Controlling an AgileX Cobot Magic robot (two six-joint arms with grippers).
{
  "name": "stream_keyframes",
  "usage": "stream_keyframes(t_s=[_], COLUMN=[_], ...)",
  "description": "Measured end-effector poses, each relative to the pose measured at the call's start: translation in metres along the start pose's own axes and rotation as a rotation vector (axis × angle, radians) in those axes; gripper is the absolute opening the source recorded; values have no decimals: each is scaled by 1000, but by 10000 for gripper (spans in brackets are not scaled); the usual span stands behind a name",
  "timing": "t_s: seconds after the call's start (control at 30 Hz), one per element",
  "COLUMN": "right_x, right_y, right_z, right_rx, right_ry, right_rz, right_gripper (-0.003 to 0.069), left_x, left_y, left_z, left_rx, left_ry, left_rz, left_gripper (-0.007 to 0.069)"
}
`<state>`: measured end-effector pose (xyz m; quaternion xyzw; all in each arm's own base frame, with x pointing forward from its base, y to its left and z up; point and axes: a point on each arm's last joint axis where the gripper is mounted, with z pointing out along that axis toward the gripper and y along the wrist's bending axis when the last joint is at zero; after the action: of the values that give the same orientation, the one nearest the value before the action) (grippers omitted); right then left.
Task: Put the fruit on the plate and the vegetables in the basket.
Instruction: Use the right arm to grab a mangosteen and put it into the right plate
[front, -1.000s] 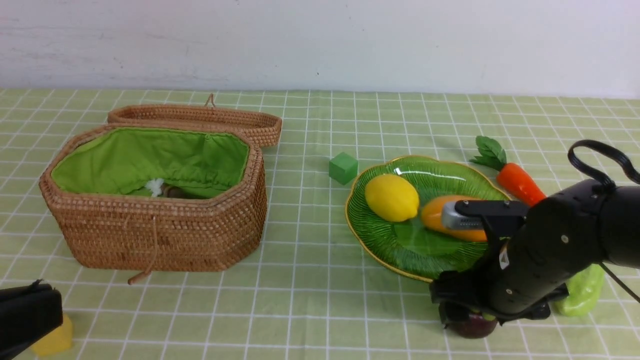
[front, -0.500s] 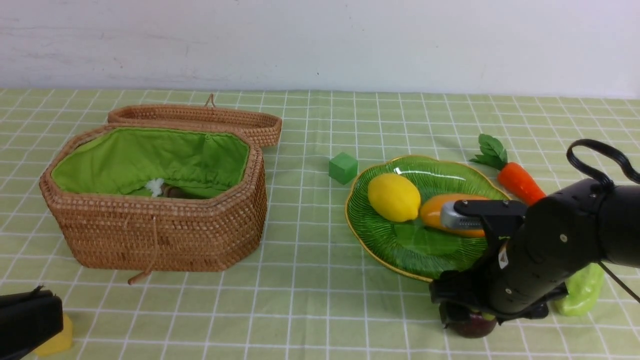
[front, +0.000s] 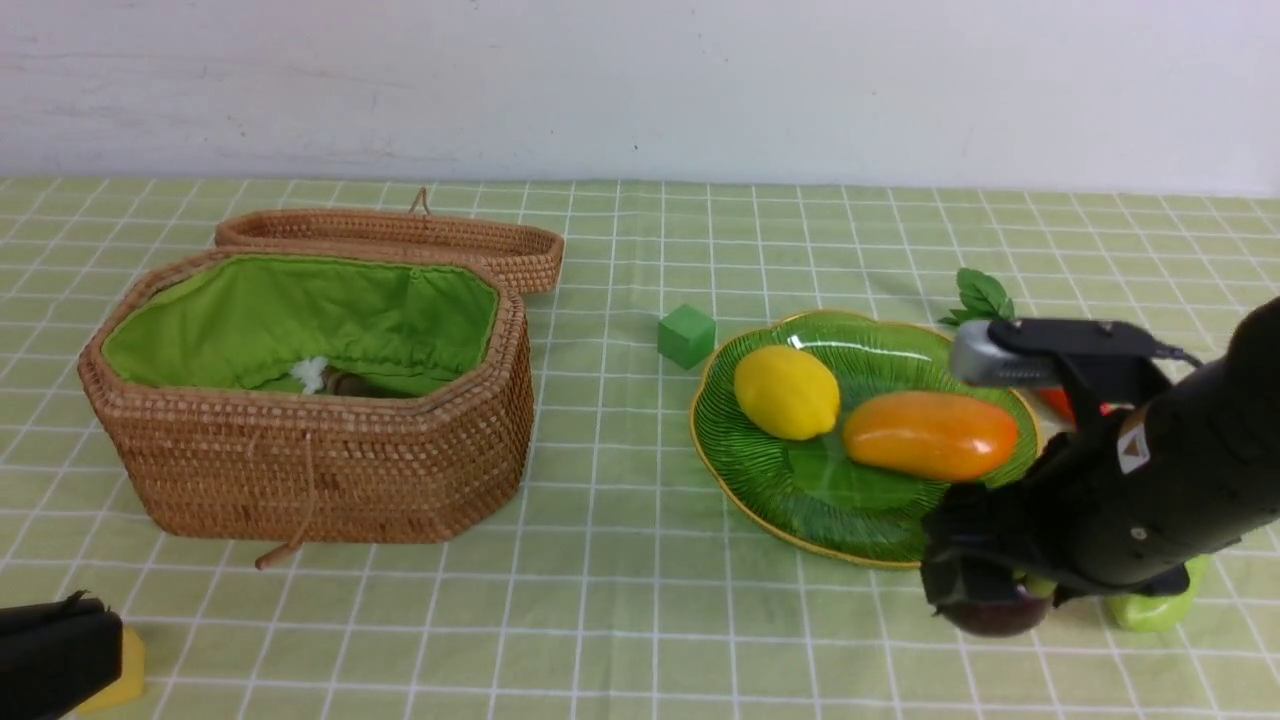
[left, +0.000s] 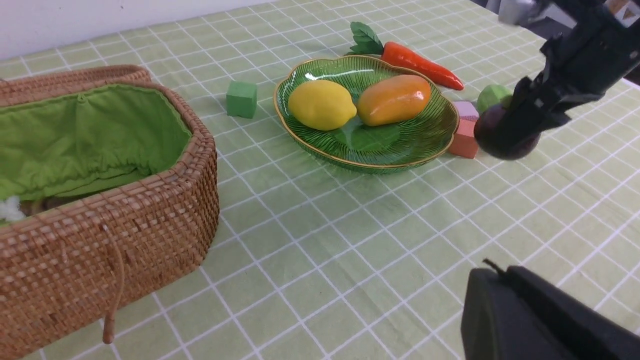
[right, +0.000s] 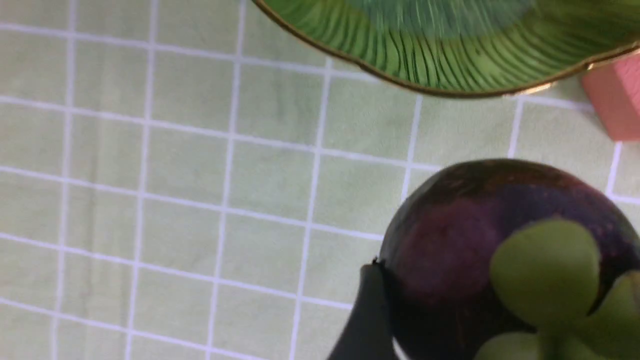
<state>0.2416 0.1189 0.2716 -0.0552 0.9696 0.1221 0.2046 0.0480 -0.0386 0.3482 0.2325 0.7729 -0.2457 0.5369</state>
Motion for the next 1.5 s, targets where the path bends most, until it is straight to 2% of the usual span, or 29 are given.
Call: stream_keyframes(t_s=[0.33,0.5,0.7,0.97,1.5], right_x=[-26,-52,-69,-72,-76], right_y=[10,13,13,8,8], right_z=[-19,7,46,85,93], right_rx=[-40,-19,27,46,49], right_ry=[-144,-202,-144,-107,-143], right_rz=[-45,-88,-112,-112,-131], right_gripper=[580,580,580,580,580], left_x=[0,-1,-3,-7,-8], left_y=[0,0,-1,-2,-2], left_z=[0,0,0,0,0], left_rx=[0,3,10,23,25], left_ry=[-2,-12,-35,-83,-89], left_rz=[44,46,46,46,49], left_gripper=[-3,-3,0,3,8])
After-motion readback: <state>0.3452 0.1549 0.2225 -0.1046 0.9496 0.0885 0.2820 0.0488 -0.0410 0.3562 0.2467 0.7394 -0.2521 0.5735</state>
